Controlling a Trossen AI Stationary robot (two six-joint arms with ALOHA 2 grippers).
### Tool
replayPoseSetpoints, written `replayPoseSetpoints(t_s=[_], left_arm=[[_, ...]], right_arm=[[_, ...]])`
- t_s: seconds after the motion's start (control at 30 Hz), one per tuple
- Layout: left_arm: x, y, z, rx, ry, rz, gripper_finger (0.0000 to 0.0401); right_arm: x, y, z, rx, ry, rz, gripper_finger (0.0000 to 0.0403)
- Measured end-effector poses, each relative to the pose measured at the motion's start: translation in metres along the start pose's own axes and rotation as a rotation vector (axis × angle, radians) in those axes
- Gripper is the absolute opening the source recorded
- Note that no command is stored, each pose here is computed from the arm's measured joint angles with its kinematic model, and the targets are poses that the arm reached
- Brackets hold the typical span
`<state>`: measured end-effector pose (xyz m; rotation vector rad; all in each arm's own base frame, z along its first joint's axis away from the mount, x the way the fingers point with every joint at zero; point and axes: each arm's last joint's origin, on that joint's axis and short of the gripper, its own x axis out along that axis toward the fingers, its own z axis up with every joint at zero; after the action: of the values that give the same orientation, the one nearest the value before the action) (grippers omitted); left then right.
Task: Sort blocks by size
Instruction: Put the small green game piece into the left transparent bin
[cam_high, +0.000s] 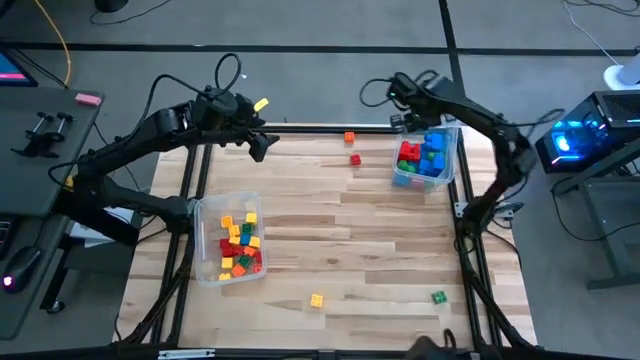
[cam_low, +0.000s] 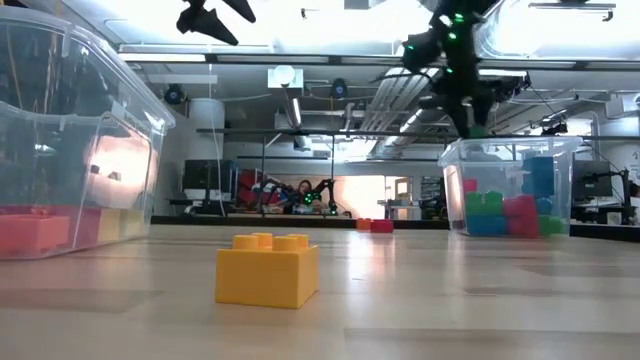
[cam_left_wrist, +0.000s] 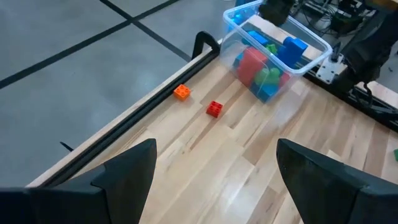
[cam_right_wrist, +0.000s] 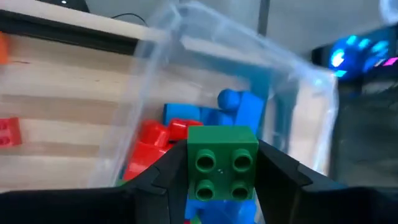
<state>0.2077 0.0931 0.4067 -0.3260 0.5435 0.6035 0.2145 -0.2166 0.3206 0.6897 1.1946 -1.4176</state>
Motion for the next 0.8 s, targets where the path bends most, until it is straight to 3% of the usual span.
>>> replayPoseSetpoints(t_s=[0.17, 0.37, 0.43, 0.57, 0.67, 0.8], left_arm=[[0.000, 0.001, 0.000, -0.001, 0.000, 0.002, 0.0319], [0.000, 0.001, 0.000, -0.001, 0.003, 0.002, 0.0319], [0.000, 0.001, 0.000, -0.001, 0.004, 0.001, 0.0319], [0.000, -0.001, -0.001, 0.000, 0.026, -0.052, 0.0319], [0.000, -0.002, -0.002, 0.000, 0.037, -0.086, 0.0319], [-0.001, -0.002, -0.002, -0.001, 0.038, -0.104, 0.0319]], right_arm=[[0.010, -0.019, -0.017, 0.115, 0.001, 0.110, 0.0137], [0.005, -0.026, -0.023, 0.131, -0.029, 0.132, 0.0137], [0.002, -0.022, -0.019, 0.141, -0.057, 0.189, 0.0137], [-0.024, 0.013, -0.008, 0.066, -0.227, 0.596, 0.0137], [-0.051, 0.060, -0.011, -0.047, -0.364, 0.929, 0.0137], [-0.077, 0.131, -0.046, -0.239, -0.482, 1.165, 0.0137]])
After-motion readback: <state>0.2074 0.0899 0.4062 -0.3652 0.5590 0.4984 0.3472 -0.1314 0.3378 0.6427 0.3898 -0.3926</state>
